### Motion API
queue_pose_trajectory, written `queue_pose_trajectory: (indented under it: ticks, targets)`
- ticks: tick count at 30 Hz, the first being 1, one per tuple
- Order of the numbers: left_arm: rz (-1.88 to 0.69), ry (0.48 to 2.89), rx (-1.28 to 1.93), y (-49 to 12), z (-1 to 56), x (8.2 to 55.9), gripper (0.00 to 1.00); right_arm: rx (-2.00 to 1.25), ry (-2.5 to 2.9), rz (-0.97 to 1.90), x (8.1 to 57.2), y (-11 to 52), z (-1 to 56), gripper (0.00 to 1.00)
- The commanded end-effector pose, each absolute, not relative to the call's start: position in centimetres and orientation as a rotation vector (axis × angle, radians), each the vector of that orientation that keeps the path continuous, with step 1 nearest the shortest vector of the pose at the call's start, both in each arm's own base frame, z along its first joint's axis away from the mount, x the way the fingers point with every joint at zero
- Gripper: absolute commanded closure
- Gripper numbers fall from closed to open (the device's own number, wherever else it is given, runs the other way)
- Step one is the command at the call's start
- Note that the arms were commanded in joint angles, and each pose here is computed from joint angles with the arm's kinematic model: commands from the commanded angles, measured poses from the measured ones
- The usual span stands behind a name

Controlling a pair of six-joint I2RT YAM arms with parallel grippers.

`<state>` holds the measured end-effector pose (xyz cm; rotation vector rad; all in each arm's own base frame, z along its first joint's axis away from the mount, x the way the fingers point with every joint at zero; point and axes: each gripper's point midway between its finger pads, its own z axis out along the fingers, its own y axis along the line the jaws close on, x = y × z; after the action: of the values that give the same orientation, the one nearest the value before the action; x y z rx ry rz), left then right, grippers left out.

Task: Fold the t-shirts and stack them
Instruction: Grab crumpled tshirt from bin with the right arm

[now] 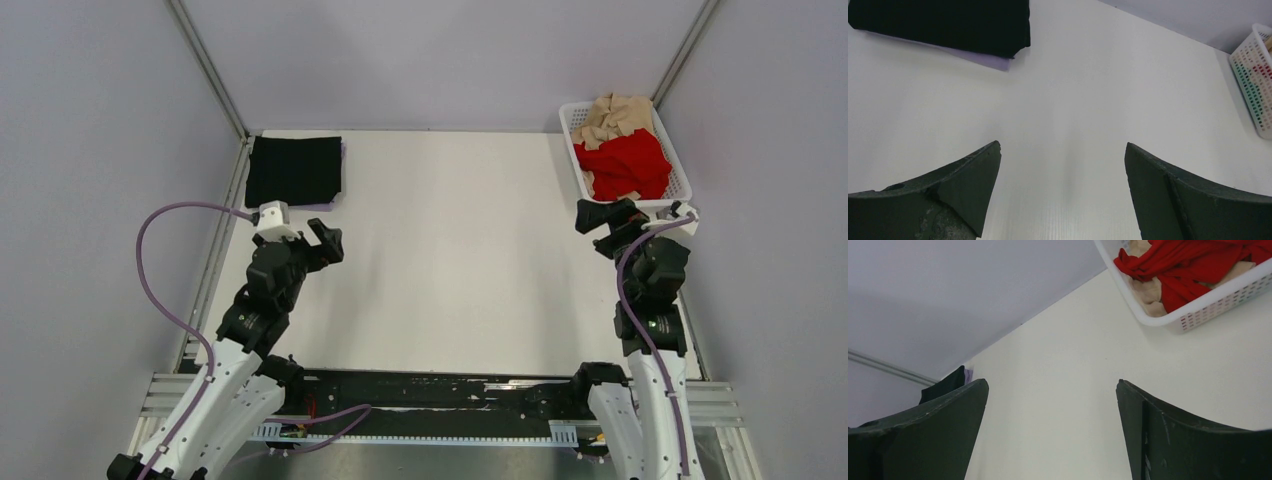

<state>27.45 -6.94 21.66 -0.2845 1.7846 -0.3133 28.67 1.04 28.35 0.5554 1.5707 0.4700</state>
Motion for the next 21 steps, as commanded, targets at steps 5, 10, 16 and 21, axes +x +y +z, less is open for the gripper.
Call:
queue_pose_trajectory:
  ticks: [5,10,16,21]
  targets:
    - [-0.370,1.736,-0.300,-7.5,23.8,27.6,0.00,0.786,1.728,0.119,34.2,-5.0,27.0,0.00]
    - [-0.352,1.734,-0.303,-7.3,23.7,27.9,0.00,0.855,1.823,-0.133,42.0,-10.8,25.3,0.00]
    - [-0.293,1.758,-0.319,-6.7,23.0,28.3,0.00,0.878,1.942,-0.180,50.8,-15.1,21.7,0.00]
    - [-0.262,1.773,-0.323,-6.4,22.7,28.6,0.00,0.843,1.990,-0.207,55.1,-16.7,18.8,0.10]
